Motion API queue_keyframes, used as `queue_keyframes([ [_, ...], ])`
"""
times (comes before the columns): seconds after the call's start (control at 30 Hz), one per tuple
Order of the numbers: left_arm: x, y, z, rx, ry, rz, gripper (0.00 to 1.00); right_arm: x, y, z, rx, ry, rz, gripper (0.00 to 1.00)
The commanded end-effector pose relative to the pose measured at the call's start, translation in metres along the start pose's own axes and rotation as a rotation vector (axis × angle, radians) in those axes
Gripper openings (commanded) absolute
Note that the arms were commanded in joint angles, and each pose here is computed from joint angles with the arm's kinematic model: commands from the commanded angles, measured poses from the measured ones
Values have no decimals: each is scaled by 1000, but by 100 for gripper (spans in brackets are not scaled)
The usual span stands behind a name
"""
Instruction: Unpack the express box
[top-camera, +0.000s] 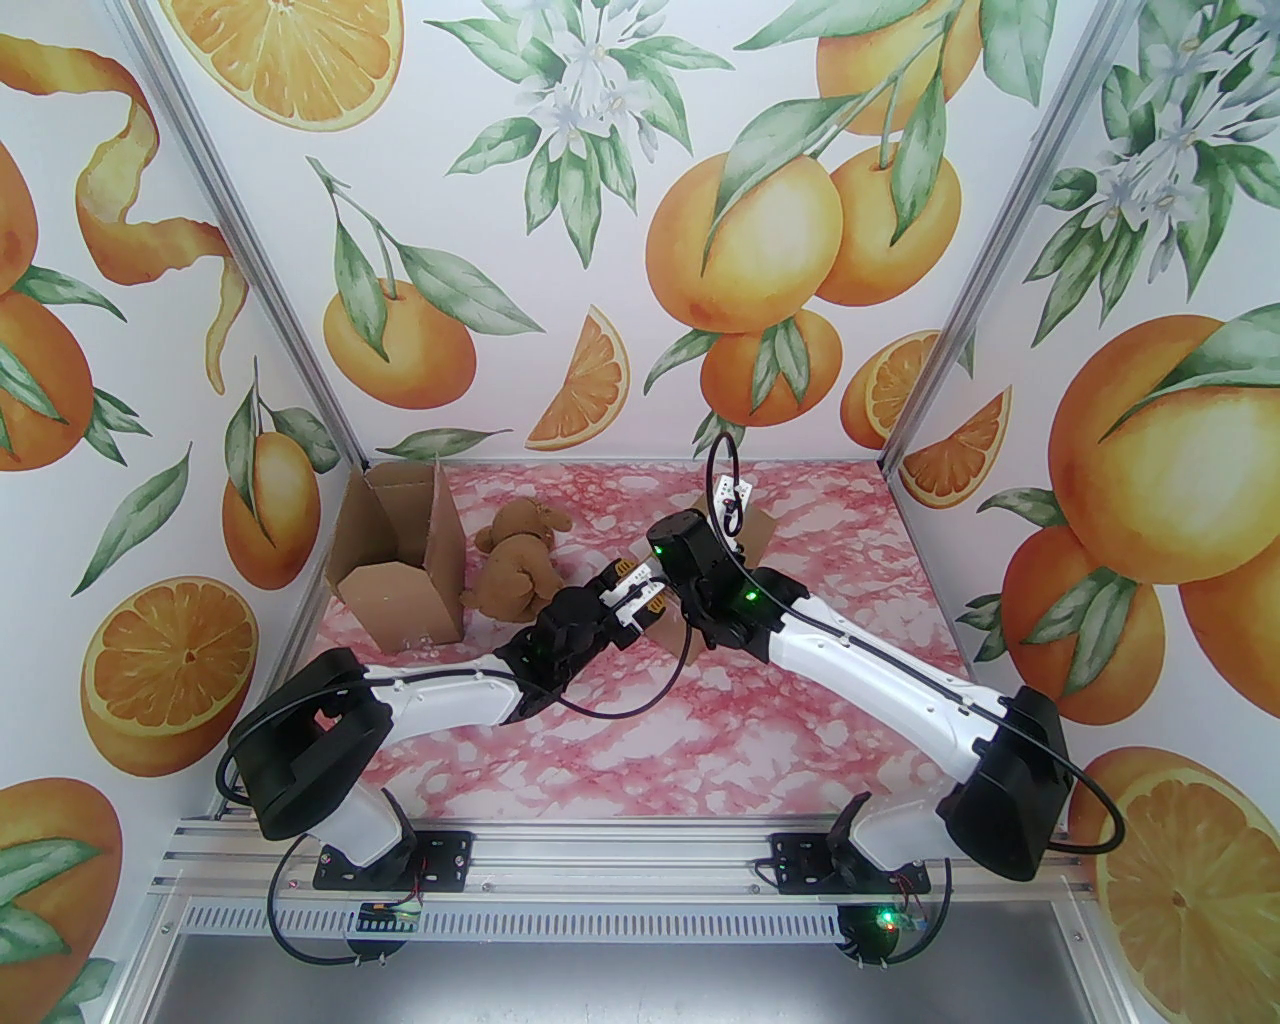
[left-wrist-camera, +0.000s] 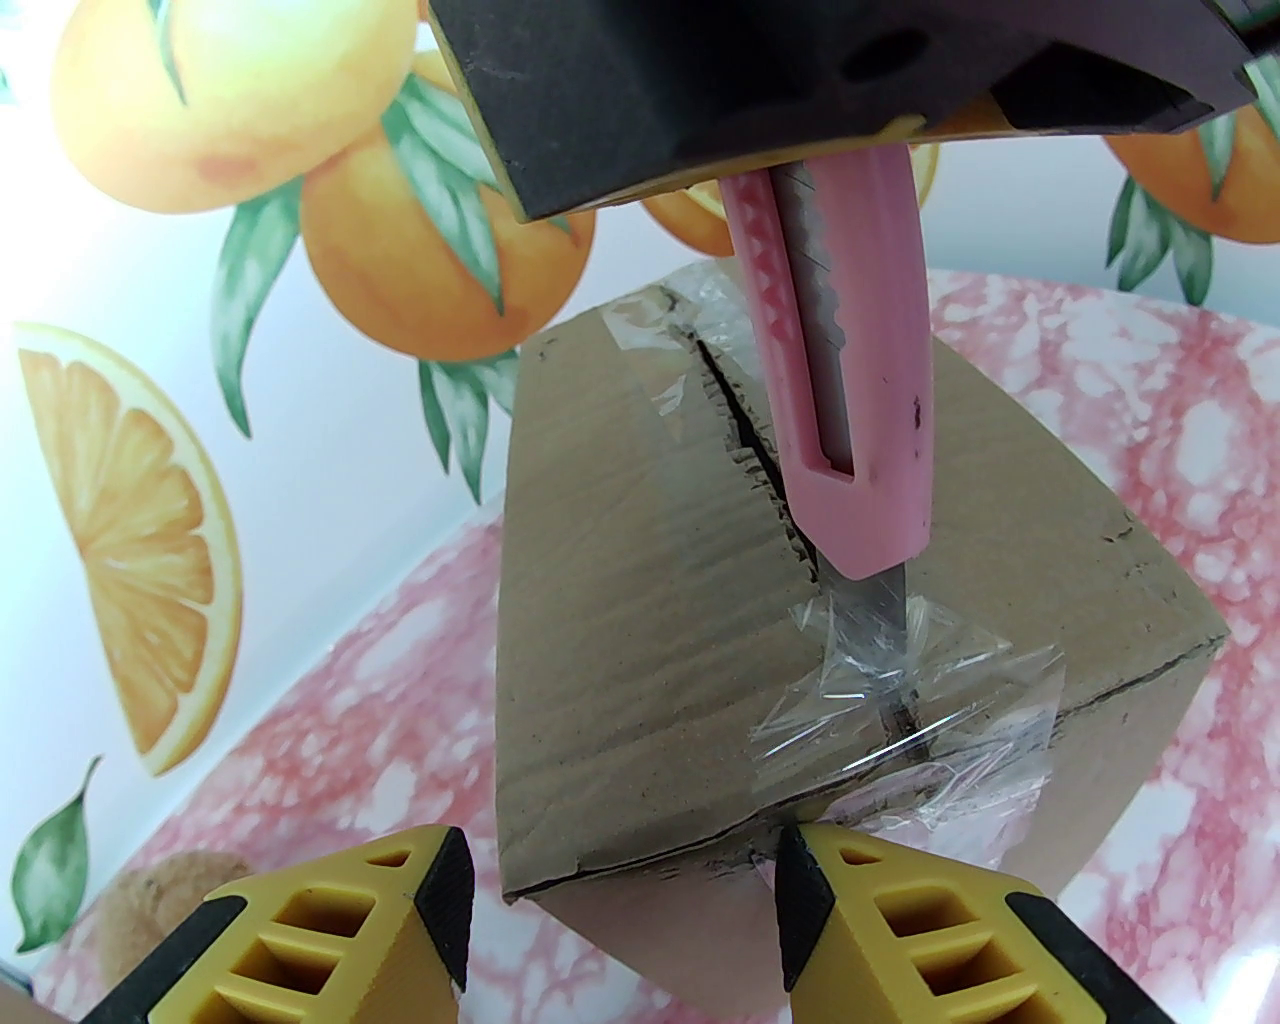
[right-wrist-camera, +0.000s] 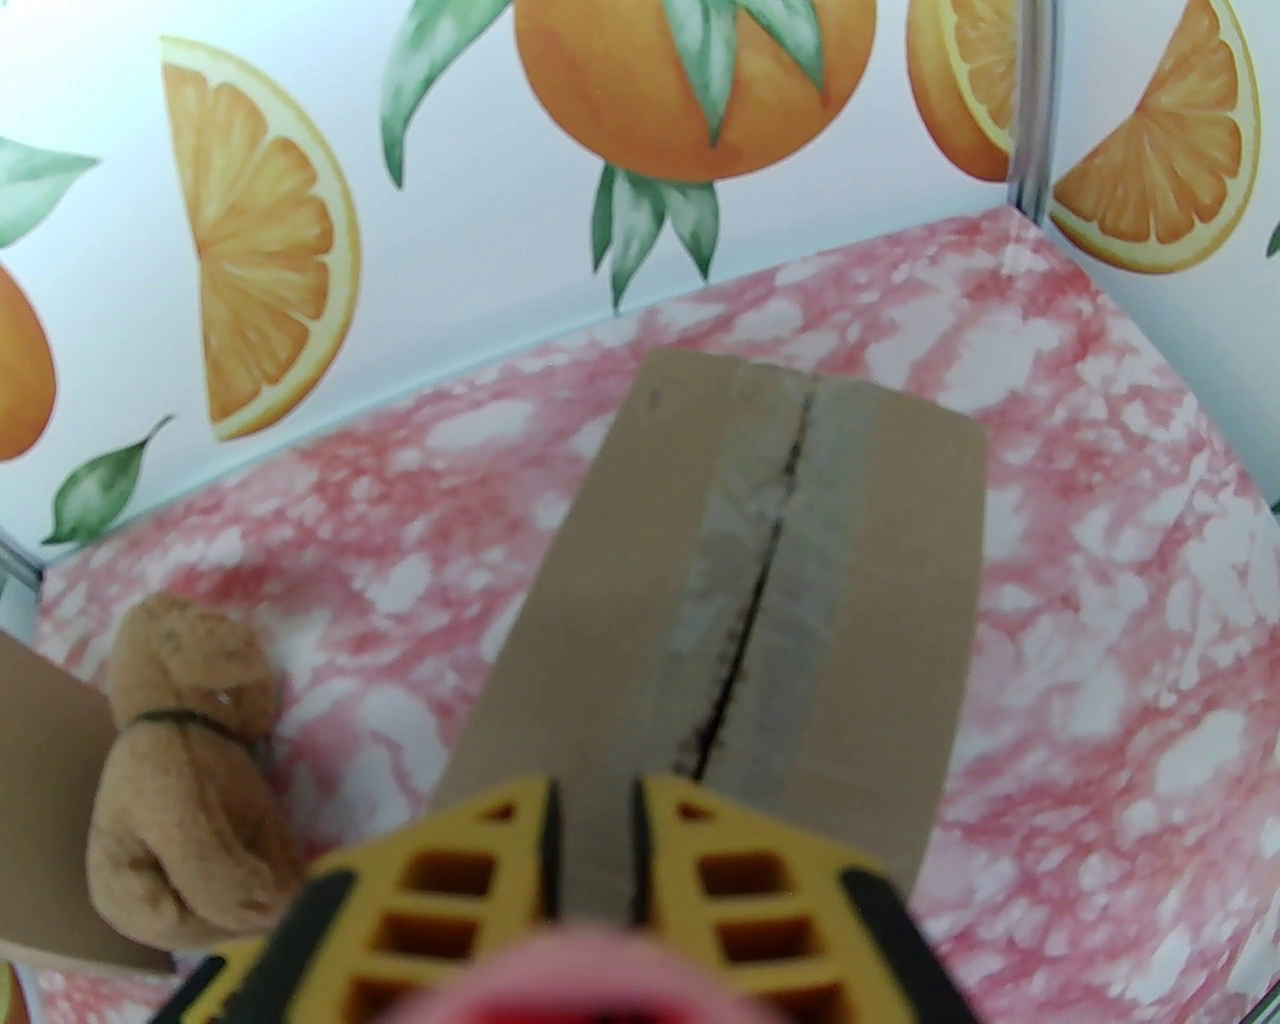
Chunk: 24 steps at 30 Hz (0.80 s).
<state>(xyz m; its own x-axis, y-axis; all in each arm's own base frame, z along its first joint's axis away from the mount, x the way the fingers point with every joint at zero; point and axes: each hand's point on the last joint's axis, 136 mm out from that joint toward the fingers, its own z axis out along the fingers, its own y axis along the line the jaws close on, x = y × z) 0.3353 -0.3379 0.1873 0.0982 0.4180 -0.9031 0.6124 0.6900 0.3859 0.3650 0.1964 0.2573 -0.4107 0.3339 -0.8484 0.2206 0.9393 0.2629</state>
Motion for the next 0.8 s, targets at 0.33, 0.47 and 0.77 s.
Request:
queue_keyframes([
  [0.33, 1, 14, -16, -27, 32, 22, 56, -31, 7, -24, -87, -6, -19, 0],
  [0.47, 1, 13, -26, -1, 31, 40, 56, -44, -1, -19, -74, -36, -19, 0],
  [0.77, -17, 37, -29, 28, 5, 14, 57, -52, 6, -20, -124, -29, -19, 0],
])
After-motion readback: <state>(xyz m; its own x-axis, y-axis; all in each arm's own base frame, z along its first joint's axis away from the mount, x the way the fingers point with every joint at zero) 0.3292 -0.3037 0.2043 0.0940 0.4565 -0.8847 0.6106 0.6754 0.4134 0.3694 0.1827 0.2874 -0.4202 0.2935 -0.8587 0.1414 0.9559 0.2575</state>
